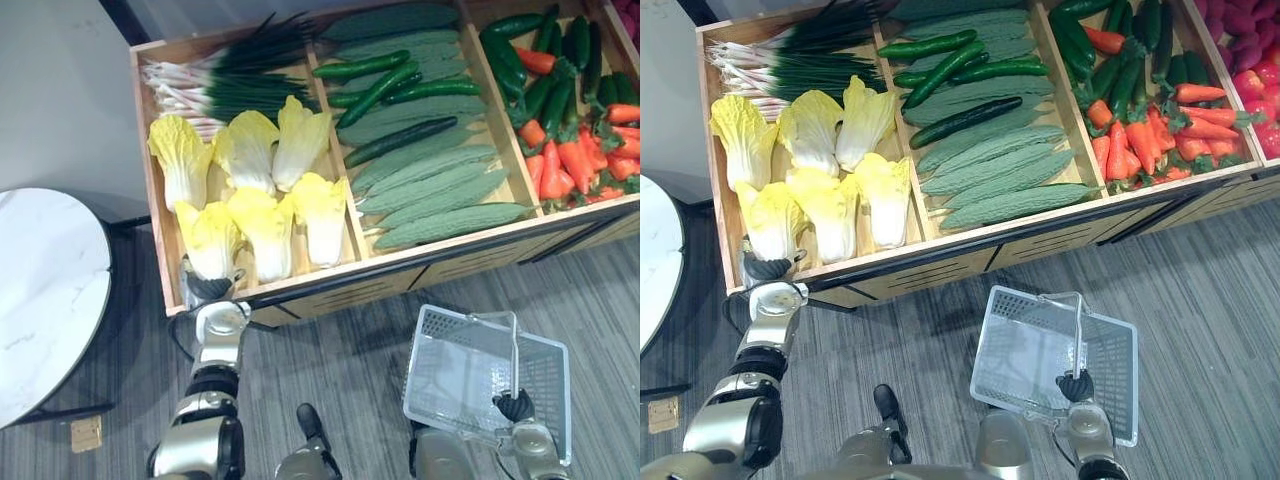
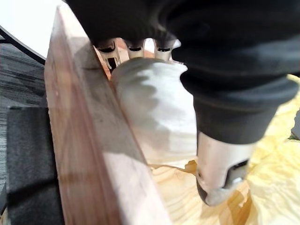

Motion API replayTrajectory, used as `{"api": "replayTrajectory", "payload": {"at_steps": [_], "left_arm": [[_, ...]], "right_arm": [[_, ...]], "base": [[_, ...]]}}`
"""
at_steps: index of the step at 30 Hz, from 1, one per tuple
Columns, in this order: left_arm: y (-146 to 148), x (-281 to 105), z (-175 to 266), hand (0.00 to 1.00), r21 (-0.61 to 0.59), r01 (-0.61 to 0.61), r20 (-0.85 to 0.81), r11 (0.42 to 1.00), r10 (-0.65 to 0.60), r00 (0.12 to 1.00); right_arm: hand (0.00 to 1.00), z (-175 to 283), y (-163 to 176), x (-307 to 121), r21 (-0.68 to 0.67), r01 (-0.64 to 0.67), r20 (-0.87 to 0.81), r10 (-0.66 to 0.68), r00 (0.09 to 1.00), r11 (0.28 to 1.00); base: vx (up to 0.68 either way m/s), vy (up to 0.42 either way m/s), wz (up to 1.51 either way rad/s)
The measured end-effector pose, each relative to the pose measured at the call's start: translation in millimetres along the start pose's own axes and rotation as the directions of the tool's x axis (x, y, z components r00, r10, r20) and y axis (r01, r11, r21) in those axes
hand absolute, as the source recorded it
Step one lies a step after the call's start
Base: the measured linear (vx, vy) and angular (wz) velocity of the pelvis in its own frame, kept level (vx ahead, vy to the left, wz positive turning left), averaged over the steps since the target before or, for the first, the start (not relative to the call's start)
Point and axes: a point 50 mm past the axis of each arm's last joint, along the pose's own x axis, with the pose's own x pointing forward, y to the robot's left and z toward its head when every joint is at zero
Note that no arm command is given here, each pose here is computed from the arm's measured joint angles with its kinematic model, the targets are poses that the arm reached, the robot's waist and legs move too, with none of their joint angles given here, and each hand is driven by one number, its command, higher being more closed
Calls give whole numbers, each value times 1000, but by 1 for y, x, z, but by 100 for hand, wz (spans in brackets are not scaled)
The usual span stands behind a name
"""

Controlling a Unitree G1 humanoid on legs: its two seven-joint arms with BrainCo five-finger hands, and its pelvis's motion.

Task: Pick vegetable in the basket

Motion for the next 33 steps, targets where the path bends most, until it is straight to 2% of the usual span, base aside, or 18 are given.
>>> {"api": "replayTrajectory", "payload": {"at_steps": [10, 18, 24, 33], "left_arm": [[12, 15, 8, 100, 21, -22, 2, 1000, 22, 1000], [9, 13, 6, 100, 19, -2, -8, 1000, 3, 1000], [-6, -18, 22, 100, -180, -26, 56, 983, 37, 998], [18, -52, 56, 100, -416, -171, 164, 893, 259, 952]], "right_arm": [[100, 6, -2, 2, -7, 2, 34, -2, 999, 1000], [100, 6, -2, 2, -15, -4, 34, 4, 999, 1000], [100, 2, -1, 1, -17, -6, 16, 6, 1000, 1000], [100, -14, 0, -5, 23, 10, -42, -9, 999, 1000]], "base": [[-41, 2, -11], [26, 7, 1], [16, 13, 20], [-32, 10, 15]]}}
